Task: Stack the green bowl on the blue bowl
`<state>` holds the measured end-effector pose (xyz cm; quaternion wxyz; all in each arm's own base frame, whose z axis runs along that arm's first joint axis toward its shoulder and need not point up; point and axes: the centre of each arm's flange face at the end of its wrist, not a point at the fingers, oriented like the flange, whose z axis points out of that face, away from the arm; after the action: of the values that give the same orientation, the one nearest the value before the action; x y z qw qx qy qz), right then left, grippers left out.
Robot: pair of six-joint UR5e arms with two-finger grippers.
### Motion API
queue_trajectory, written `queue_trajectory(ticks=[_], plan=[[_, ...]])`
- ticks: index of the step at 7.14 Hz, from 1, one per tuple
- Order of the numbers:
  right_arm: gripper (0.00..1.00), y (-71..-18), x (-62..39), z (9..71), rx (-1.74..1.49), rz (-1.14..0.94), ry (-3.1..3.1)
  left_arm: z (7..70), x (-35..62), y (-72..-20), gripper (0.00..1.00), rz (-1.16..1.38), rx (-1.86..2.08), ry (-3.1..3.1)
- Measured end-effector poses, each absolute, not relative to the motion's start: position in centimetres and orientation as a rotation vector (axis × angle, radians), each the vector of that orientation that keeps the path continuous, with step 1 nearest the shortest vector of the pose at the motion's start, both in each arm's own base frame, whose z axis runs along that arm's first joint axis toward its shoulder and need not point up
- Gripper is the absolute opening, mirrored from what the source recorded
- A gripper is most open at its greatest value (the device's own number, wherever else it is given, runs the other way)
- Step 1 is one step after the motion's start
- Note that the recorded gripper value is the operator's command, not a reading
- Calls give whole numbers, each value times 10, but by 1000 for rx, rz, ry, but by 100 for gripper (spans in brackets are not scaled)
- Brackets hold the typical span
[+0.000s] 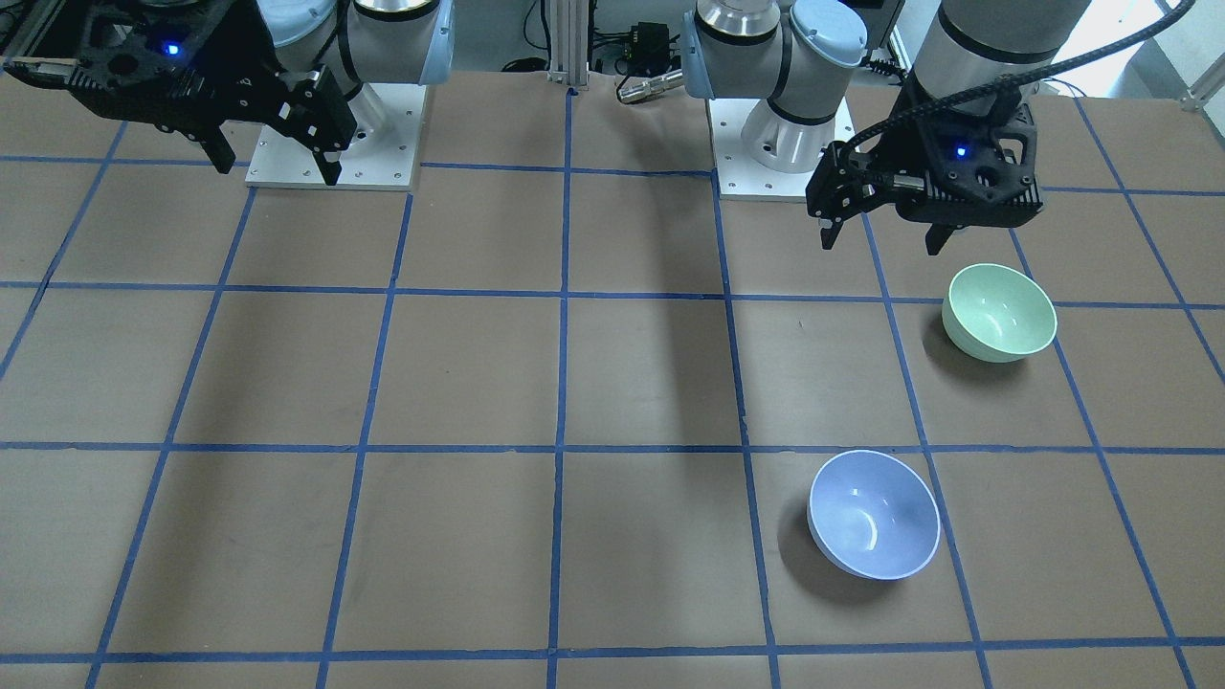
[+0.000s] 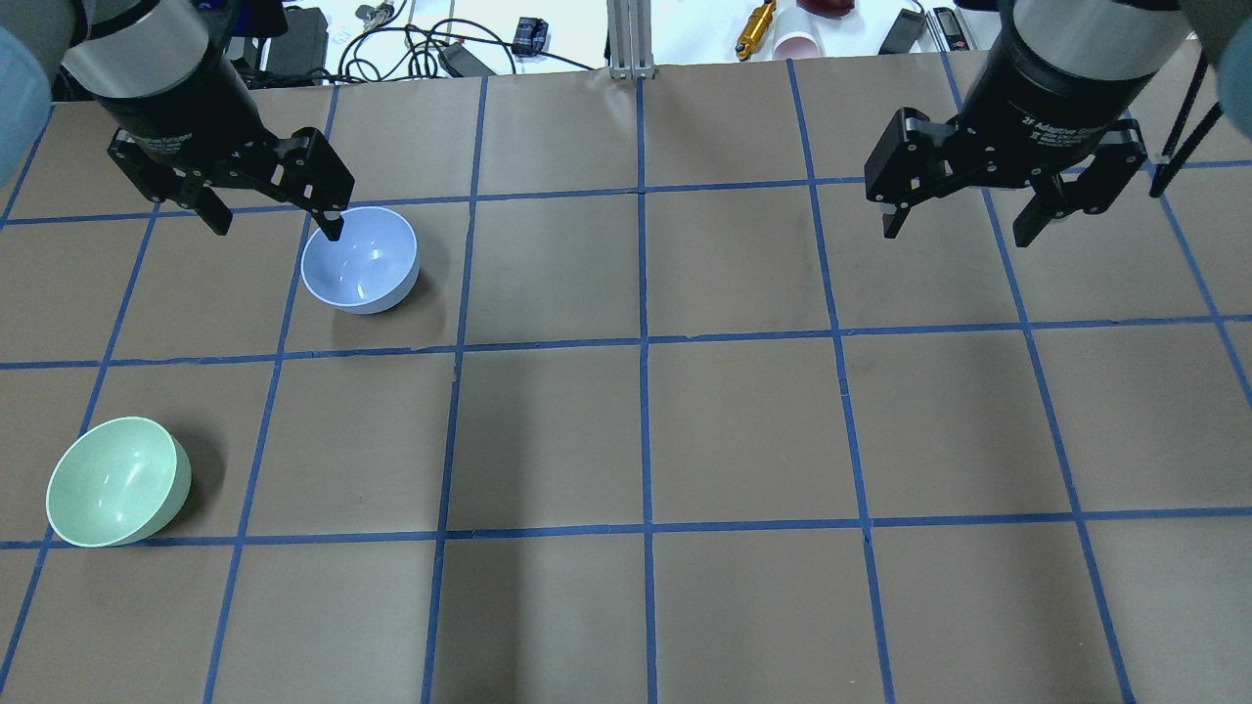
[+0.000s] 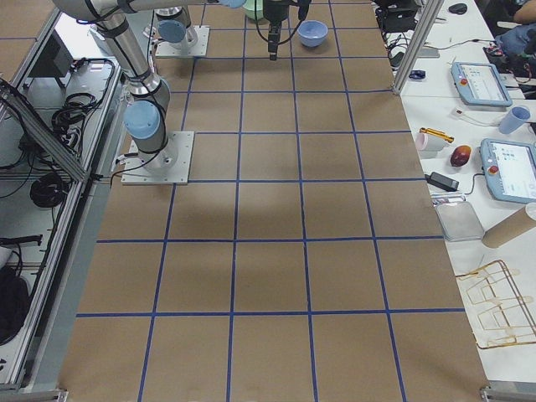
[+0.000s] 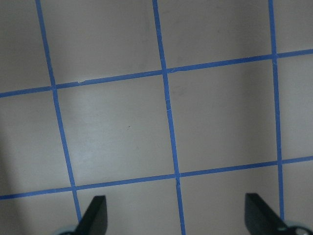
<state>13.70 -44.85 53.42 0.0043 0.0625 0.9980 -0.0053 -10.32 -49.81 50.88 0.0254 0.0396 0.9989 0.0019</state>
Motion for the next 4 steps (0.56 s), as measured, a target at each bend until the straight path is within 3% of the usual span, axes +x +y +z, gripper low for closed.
queue_trajectory(ticks=[4], plan=[[100, -449, 137, 534, 196, -17, 3127, 489, -86, -495, 100, 70, 95, 3090]])
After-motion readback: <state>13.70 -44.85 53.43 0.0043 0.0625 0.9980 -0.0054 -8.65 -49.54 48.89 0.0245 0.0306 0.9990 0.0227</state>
